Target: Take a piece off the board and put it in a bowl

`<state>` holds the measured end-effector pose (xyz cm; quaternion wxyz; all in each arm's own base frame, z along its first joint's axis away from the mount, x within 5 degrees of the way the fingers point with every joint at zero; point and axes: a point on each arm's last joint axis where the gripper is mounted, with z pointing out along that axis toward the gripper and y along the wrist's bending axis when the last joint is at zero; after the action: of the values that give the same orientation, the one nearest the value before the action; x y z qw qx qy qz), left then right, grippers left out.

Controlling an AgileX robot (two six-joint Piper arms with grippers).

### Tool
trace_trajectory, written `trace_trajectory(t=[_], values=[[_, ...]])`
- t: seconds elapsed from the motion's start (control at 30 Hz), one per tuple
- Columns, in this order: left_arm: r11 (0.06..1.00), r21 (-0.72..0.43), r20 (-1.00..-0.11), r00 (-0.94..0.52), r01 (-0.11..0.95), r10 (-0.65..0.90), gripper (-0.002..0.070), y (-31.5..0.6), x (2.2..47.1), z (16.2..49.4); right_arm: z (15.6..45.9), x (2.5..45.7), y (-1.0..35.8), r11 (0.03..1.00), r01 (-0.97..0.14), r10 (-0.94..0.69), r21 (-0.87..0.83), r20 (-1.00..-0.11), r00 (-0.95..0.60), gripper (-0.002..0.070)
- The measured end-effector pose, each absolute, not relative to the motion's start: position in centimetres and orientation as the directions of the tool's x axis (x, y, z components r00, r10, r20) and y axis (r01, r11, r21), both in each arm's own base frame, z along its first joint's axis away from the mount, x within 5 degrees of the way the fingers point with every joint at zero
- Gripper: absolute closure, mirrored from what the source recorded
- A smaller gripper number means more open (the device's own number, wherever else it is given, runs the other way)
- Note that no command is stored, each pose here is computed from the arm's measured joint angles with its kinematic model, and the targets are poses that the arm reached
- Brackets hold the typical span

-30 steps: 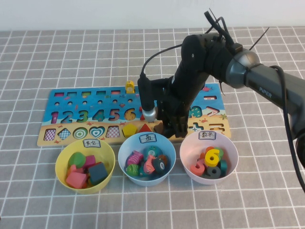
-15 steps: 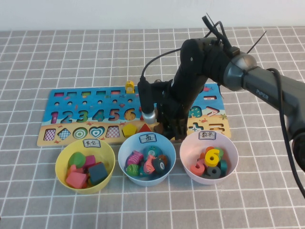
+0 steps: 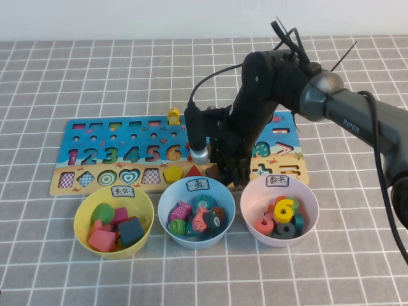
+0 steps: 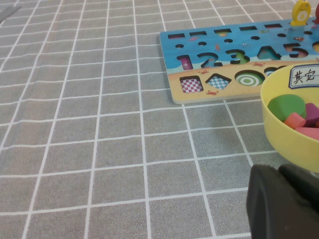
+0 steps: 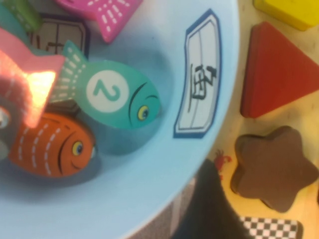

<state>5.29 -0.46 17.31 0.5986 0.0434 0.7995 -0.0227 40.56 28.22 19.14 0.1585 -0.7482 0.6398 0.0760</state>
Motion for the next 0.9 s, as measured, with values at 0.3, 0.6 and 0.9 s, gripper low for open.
trace_trajectory(t=[0.3, 0.6, 0.9], values=[[0.995, 0.016, -0.959, -0.280, 0.097, 0.042, 0.0679, -0.46, 5.29, 17.31, 19.16, 40.73, 28.11, -0.081, -0.988, -0.937, -0.131, -0.327, 0.121, 0.0274], [0.995, 0.016, -0.959, -0.280, 0.097, 0.042, 0.0679, -0.46, 5.29, 17.31, 19.13, 40.64, 27.98, -0.081, -0.990, -0.939, -0.114, -0.324, 0.114, 0.0274], [0.995, 0.016, -0.959, -0.280, 0.097, 0.042, 0.0679, -0.46, 5.29, 17.31, 19.12, 40.60, 27.97, -0.082, -0.990, -0.939, -0.110, -0.323, 0.114, 0.0288]])
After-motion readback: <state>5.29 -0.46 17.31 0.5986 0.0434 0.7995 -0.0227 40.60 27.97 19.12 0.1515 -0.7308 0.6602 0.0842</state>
